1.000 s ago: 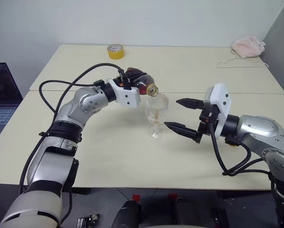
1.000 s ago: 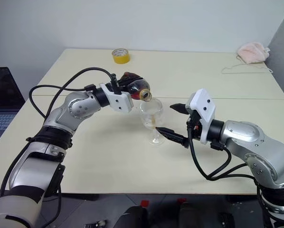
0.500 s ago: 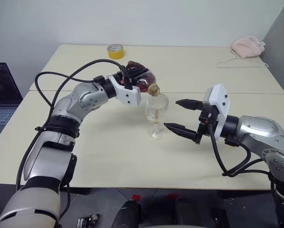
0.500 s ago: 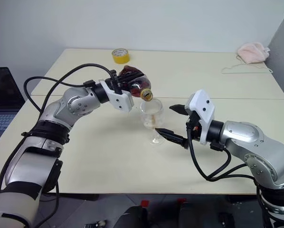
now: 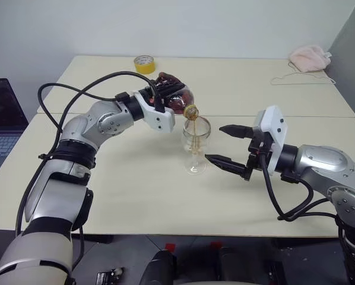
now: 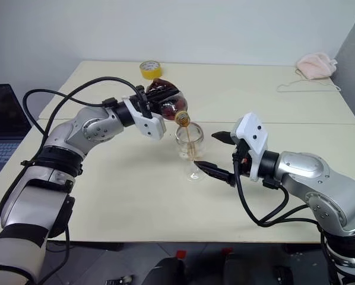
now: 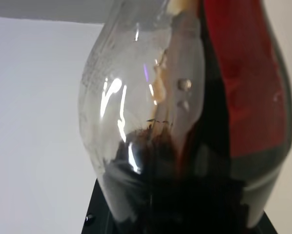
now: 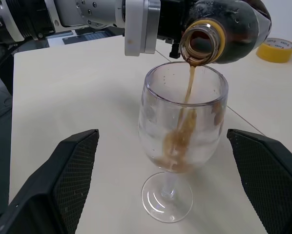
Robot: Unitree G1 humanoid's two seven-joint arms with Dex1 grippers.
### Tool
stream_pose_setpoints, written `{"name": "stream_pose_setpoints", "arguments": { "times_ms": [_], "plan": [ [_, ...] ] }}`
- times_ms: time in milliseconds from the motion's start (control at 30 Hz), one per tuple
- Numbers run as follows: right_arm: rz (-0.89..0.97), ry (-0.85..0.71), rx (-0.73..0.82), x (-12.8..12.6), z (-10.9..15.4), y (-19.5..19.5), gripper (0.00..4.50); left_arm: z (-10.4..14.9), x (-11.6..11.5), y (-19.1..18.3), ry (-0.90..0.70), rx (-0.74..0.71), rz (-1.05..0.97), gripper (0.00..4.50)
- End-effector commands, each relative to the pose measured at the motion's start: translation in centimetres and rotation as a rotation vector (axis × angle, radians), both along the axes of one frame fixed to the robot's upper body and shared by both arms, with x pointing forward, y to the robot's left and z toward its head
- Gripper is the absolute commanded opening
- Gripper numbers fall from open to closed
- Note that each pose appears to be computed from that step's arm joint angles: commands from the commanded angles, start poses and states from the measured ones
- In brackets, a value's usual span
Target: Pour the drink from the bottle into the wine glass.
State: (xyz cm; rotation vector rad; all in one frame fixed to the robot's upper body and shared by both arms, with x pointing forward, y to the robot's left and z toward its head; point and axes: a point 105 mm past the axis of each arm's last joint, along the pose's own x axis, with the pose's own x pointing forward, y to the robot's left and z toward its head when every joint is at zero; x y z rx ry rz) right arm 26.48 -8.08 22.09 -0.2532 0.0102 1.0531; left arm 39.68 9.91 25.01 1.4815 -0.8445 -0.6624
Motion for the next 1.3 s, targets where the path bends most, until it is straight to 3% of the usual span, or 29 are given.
{"name": "stream_pose_setpoints", "arguments": {
  "times_ms": [33,1300],
  "plan": [
    [0.034,-0.047,0.001,-0.69,0.98,0.47,4.5,2.67,-0.44,-0.02,-0.09,-0.022,-0.023,0.9],
    [0.033,-0.036,-0.015,-0.69,0.59,0.29,4.5,3.6,-0.06,0.35,-0.141,0.011,-0.011,0.9]
  ]
}}
